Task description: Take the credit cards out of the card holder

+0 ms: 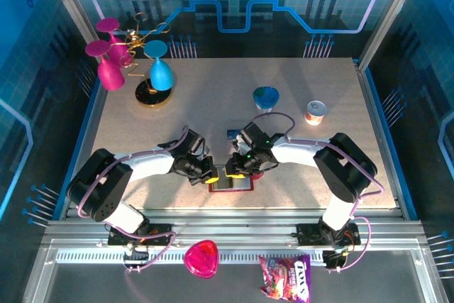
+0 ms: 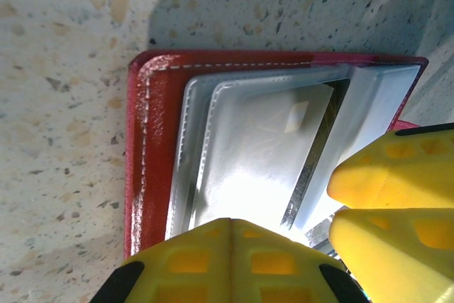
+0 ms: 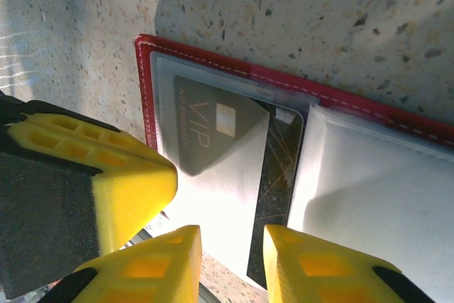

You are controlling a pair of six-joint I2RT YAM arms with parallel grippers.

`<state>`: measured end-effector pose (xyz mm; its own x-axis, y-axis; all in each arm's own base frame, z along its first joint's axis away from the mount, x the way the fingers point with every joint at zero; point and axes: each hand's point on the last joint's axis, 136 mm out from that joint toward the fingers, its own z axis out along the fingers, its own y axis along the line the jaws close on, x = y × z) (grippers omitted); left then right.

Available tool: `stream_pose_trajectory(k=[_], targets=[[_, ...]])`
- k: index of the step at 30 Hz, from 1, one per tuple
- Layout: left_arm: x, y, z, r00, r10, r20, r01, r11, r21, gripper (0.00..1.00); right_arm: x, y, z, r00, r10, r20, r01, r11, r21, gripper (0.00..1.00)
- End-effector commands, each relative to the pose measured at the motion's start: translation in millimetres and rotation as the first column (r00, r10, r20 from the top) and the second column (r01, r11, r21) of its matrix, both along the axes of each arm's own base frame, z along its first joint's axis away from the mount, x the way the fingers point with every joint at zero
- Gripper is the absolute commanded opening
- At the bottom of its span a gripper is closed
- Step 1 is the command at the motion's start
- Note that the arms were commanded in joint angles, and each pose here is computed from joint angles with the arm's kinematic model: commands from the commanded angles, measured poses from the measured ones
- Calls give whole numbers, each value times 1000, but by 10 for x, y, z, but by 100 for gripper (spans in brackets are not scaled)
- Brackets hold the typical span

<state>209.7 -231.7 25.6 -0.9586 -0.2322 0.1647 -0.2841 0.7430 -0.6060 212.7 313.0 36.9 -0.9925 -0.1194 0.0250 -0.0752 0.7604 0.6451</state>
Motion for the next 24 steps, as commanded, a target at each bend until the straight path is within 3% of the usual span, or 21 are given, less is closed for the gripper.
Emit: stream_pose_trajectory(k=[1, 17, 24], targets=[[-12, 9, -16, 1000, -16, -6, 16, 999, 27, 4, -33, -35, -65, 1000, -3, -26, 3, 1000, -6, 29], [-73, 29, -129, 999, -32, -43, 35, 998, 52, 4, -48, -52, -142, 999, -10, -42, 10, 1000, -10, 29], [-92, 50, -166, 998, -32, -57, 36, 997, 64, 4, 1, -43, 23, 1000, -19, -8, 19, 1000, 23, 29]])
